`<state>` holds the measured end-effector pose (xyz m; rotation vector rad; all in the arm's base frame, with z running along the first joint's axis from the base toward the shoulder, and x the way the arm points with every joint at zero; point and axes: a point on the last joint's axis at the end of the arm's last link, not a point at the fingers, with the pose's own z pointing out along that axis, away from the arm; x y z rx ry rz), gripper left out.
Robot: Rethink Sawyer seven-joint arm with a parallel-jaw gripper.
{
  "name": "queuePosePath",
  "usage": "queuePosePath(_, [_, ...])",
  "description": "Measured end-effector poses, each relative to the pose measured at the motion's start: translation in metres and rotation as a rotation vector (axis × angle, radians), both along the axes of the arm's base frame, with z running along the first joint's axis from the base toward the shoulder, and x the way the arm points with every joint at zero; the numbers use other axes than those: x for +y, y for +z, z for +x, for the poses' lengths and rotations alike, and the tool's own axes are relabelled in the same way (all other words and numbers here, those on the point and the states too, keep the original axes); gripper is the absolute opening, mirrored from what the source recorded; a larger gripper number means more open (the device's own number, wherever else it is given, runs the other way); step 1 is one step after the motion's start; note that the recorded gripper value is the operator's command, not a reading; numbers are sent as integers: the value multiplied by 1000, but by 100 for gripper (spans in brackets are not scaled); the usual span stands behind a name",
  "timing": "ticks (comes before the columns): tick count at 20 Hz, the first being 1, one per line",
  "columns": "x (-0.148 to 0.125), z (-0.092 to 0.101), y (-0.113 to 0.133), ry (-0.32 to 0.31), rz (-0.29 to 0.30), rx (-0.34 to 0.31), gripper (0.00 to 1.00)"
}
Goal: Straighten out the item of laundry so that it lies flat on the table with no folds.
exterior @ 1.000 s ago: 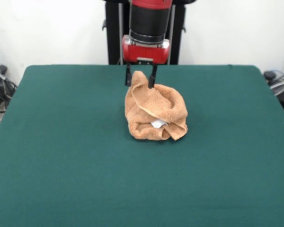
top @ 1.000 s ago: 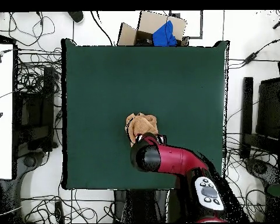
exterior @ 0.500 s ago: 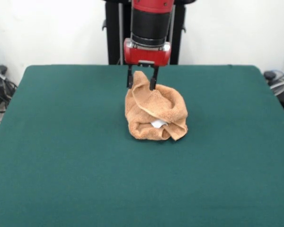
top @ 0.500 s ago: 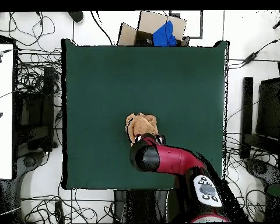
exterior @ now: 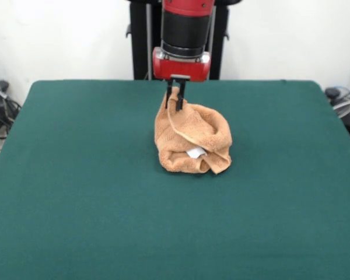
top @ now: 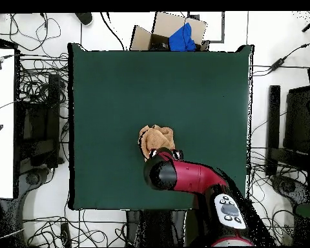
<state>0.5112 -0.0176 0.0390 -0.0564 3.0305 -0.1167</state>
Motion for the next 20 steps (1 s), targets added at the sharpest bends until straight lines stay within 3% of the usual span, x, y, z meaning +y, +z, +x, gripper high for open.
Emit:
queuePosePath(11, [-2, 2, 5, -3, -3, -9, 0])
queuePosePath(20, [-23, 12, 46, -39, -20, -63, 0])
